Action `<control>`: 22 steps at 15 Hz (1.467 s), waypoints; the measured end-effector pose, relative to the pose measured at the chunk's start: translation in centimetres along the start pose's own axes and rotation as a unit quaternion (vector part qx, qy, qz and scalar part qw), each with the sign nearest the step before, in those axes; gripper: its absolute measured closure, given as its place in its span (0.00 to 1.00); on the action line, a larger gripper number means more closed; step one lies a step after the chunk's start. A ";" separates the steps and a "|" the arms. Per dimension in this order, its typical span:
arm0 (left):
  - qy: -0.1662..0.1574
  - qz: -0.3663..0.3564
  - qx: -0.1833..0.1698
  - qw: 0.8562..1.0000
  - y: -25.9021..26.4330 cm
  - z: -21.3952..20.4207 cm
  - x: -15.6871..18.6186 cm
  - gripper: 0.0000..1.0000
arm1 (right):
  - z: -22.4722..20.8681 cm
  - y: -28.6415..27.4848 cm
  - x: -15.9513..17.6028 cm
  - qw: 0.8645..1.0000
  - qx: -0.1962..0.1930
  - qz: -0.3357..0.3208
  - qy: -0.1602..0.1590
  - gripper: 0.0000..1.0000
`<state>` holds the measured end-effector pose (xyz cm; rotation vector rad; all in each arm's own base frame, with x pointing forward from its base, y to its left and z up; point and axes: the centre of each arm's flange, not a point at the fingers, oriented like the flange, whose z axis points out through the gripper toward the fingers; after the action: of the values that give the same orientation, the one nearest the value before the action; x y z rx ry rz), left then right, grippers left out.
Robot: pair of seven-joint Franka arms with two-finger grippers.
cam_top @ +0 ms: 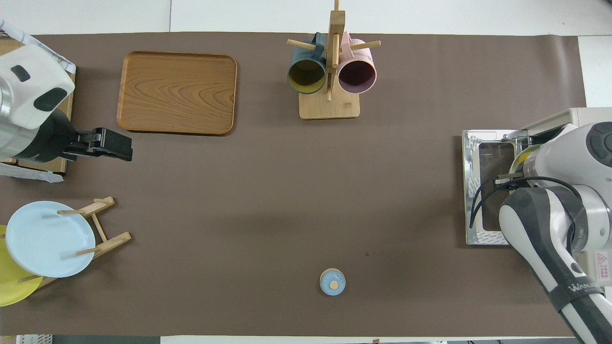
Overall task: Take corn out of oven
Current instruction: 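Pull the corn out of the oven with the right gripper, then lower the corn onto the pale green plate and open the right gripper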
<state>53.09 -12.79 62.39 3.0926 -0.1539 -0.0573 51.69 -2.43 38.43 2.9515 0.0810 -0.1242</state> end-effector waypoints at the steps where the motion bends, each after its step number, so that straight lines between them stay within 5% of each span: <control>1: 0.000 0.000 0.000 1.000 0.0 0.0 0.0 0.00 | -1.0 -1.8 0.3 1.000 -0.003 -0.011 0.000 0.98; 11: -0.001 -0.002 0.000 1.000 -0.2 0.1 0.0 0.00 | -9.5 -23.0 0.9 0.999 -0.033 0.039 -0.012 0.98; 18: -0.004 -0.005 0.001 1.000 -0.6 0.4 -0.3 0.00 | -7.4 -42.7 0.5 0.991 -0.031 0.131 -0.005 0.98; 22: -0.004 -0.005 0.001 1.000 -0.6 0.3 -0.3 0.00 | -6.2 -47.8 0.2 0.992 0.002 0.125 -0.002 0.98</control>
<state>52.82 -12.21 62.06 3.0948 -0.1388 -0.0689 49.36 45.61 35.75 2.9344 -0.2896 -0.0946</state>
